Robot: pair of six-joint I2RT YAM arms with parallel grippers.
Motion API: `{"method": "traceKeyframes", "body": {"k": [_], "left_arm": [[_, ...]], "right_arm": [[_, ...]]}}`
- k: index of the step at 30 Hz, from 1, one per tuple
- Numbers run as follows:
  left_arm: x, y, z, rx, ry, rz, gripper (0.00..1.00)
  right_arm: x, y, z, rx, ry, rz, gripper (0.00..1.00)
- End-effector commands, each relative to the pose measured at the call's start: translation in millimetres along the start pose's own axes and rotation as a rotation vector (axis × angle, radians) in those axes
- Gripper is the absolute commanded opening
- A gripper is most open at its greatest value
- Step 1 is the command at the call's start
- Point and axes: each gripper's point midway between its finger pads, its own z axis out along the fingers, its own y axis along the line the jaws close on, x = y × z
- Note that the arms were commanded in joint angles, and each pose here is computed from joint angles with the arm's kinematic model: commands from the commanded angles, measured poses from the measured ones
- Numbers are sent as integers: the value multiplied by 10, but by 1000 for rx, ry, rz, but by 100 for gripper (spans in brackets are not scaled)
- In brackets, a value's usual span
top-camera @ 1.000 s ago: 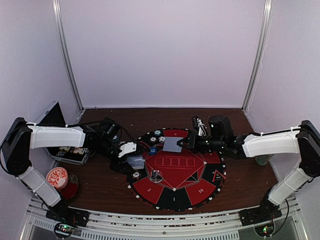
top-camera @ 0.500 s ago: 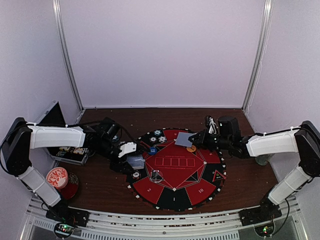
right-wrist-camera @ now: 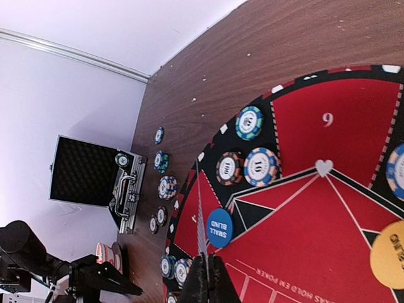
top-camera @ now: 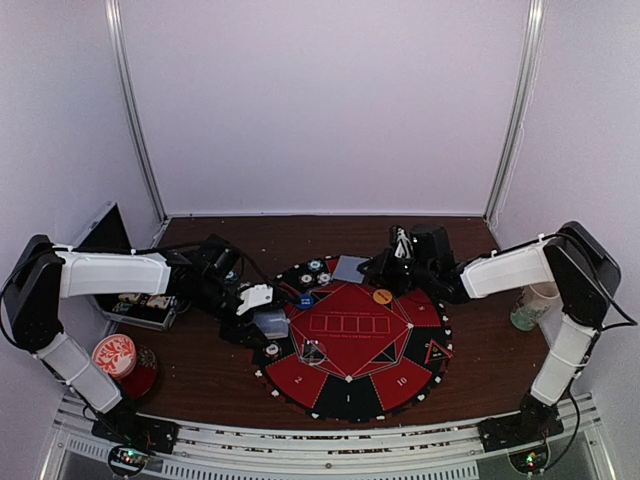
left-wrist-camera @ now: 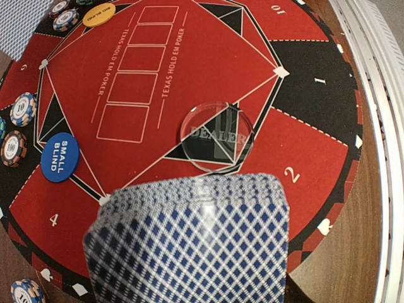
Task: Distribute texas hold em gaming equipment
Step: Distribute the poker card in the small blind area.
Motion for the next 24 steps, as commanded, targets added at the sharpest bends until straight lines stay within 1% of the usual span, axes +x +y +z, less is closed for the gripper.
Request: {"method": "traceKeyframes", "body": {"k": [1, 6, 15, 24], "left_arm": [[-104, -16, -65, -7, -40, 37, 43], [-107, -22, -67, -5, -42, 38, 43], [-118, -32, -75, -3, -47, 41, 43], [-127, -35, -87, -5, -50, 47, 43]], "right_arm": [[-3, 318, 241, -82, 9, -17, 0], [59, 467, 576, -109, 36, -22, 0], [319, 624, 1193, -161, 100, -19, 0], [502, 584, 1504, -161, 118, -13, 0]]}}
